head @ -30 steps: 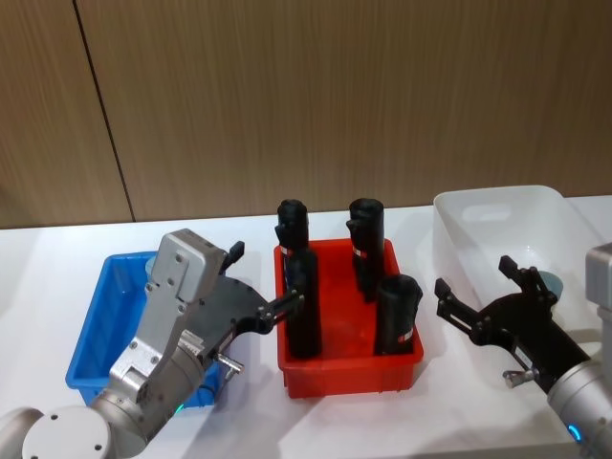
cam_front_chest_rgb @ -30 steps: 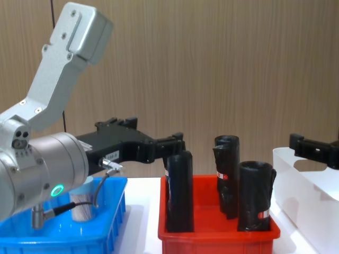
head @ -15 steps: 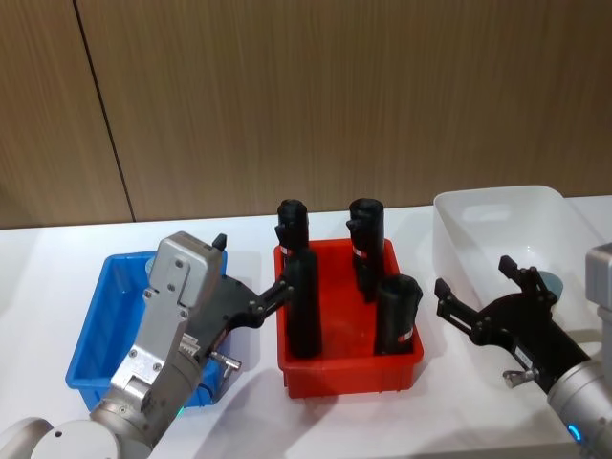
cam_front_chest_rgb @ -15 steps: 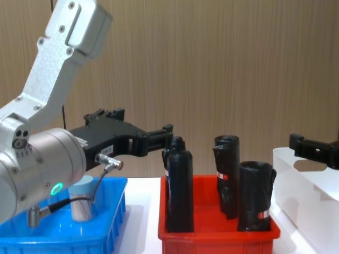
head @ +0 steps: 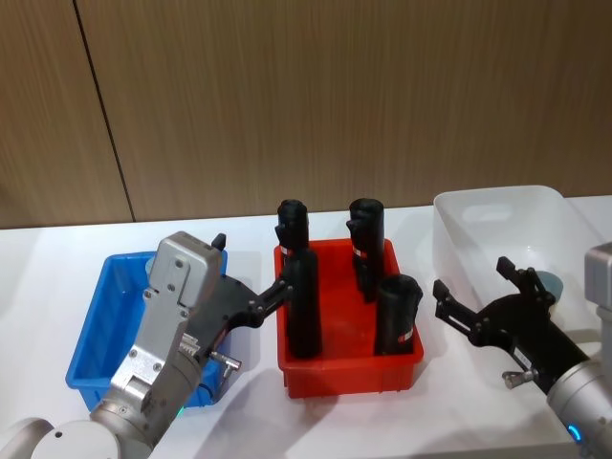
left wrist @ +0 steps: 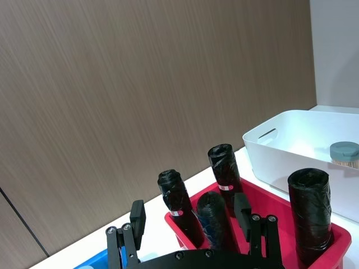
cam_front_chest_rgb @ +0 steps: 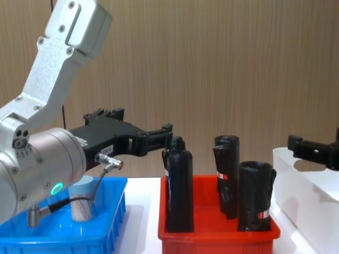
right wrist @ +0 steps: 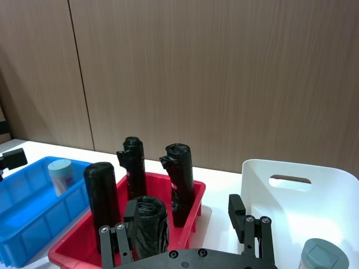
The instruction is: Pick the cotton swabs from the blue box and place them into the white box.
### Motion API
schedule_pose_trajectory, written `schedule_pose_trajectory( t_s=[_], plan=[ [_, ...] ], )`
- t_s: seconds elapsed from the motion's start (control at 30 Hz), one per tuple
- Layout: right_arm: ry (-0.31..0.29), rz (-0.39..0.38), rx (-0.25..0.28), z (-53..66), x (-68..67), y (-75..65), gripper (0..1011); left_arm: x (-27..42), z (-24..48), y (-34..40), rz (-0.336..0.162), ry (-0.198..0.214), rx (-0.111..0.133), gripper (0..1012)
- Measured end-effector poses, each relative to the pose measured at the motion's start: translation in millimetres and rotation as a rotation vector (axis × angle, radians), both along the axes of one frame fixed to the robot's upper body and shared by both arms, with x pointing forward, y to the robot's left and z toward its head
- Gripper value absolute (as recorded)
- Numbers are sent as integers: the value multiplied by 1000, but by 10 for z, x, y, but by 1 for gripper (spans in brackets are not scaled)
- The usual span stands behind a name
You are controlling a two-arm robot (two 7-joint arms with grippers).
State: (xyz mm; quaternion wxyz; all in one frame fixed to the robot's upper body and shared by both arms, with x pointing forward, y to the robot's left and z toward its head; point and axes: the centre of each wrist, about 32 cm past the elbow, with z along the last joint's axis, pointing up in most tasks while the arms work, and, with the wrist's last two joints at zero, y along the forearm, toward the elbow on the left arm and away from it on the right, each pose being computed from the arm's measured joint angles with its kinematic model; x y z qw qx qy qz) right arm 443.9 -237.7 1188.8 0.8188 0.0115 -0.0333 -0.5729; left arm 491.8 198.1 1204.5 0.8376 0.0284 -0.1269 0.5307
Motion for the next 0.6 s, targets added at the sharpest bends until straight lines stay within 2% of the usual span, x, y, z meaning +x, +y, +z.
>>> schedule_pose_trajectory(
  t_s=[0.27,0.6],
  plan=[
    [24,39,-5,10,41,-35,1001,2,2,2,1,0,0,1003],
    [72,118,-24,15,155,-85,1001,2,1,2,1,1,0,1003]
  ],
)
